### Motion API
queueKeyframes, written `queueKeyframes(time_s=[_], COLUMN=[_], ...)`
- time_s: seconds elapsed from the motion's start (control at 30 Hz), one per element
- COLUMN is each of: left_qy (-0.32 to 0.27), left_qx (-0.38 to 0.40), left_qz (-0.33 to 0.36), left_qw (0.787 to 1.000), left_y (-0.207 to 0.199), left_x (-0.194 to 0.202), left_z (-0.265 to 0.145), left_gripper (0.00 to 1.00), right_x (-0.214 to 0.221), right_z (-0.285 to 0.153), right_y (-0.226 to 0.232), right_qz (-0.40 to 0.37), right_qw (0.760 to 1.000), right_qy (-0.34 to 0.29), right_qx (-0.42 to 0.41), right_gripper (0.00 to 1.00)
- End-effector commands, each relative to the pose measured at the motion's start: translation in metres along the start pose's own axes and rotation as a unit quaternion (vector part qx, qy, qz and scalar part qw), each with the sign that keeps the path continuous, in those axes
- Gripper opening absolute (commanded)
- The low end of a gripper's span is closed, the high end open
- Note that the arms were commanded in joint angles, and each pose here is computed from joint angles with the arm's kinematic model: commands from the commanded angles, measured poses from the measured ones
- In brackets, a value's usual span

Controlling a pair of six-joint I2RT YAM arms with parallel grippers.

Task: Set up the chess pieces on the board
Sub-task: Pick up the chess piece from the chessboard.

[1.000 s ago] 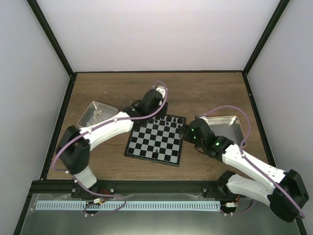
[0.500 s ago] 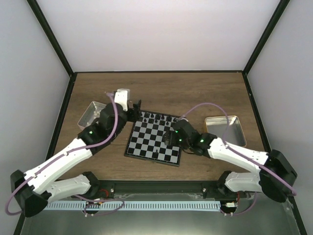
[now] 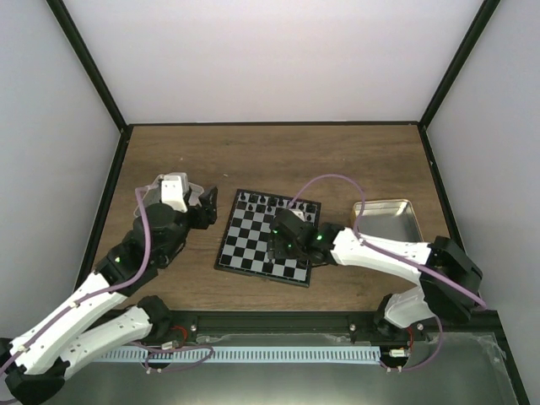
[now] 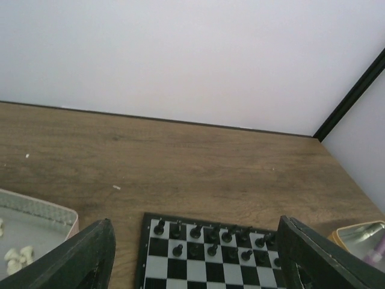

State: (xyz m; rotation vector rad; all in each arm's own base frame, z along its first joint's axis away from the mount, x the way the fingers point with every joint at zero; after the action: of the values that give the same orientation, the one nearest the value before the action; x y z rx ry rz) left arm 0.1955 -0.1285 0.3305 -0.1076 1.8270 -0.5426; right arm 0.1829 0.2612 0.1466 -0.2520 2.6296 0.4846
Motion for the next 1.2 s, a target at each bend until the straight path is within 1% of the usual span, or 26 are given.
queueKeyframes(time_s=[0.0, 0.17, 0.3, 0.53, 0.7, 0.8, 1.0, 1.13, 1.17], left_qy=[0.029, 0.054, 0.058, 0.066, 0.068, 0.071, 0.086, 0.094, 0.096], left_qx=[-0.008, -0.003, -0.010, -0.009, -0.005, -0.009, -0.008, -0.010, -0.010], left_qz=[-0.008, -0.018, -0.018, -0.025, -0.027, -0.031, -0.041, -0.042, -0.041], left_qw=[1.000, 0.998, 0.998, 0.997, 0.997, 0.997, 0.995, 0.995, 0.995], left_y=[0.014, 0.023, 0.032, 0.036, 0.034, 0.035, 0.034, 0.034, 0.034], left_x=[0.018, 0.031, 0.040, 0.047, 0.048, 0.050, 0.059, 0.064, 0.065], left_z=[-0.008, -0.019, -0.024, -0.025, -0.023, -0.021, -0.015, -0.012, -0.011], left_gripper=[0.75, 0.77, 0.79, 0.79, 0.79, 0.79, 0.79, 0.79, 0.79], right_x=[0.000, 0.005, 0.008, 0.014, 0.019, 0.024, 0.038, 0.046, 0.047], right_z=[-0.002, 0.009, 0.012, 0.010, 0.013, 0.020, 0.033, 0.038, 0.040], right_y=[0.013, 0.018, 0.018, 0.017, 0.025, 0.031, 0.035, 0.035, 0.034], right_qz=[-0.014, -0.019, -0.014, -0.004, -0.007, -0.016, -0.030, -0.034, -0.035], right_qw=[1.000, 0.998, 0.998, 0.998, 0.997, 0.996, 0.991, 0.989, 0.989], right_qy=[0.017, 0.045, 0.050, 0.057, 0.073, 0.087, 0.111, 0.118, 0.119], right_qx=[0.013, 0.027, 0.035, 0.031, 0.017, 0.020, 0.071, 0.084, 0.086], right_gripper=[0.76, 0.77, 0.76, 0.73, 0.69, 0.66, 0.50, 0.47, 0.44])
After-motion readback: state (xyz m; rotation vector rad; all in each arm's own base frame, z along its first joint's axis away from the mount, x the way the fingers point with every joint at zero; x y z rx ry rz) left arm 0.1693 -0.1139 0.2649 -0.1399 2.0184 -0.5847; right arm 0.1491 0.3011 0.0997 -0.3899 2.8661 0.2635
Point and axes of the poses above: each gripper's point midway between its finger pads, its own z axis out along the fingers, its own y axis along the line the jaws close on, x = y × z, the point moved 6 cm from there along -z, back along the fingers, and after that the axes turned 7 degrees about -z, right-handed, at the moved point
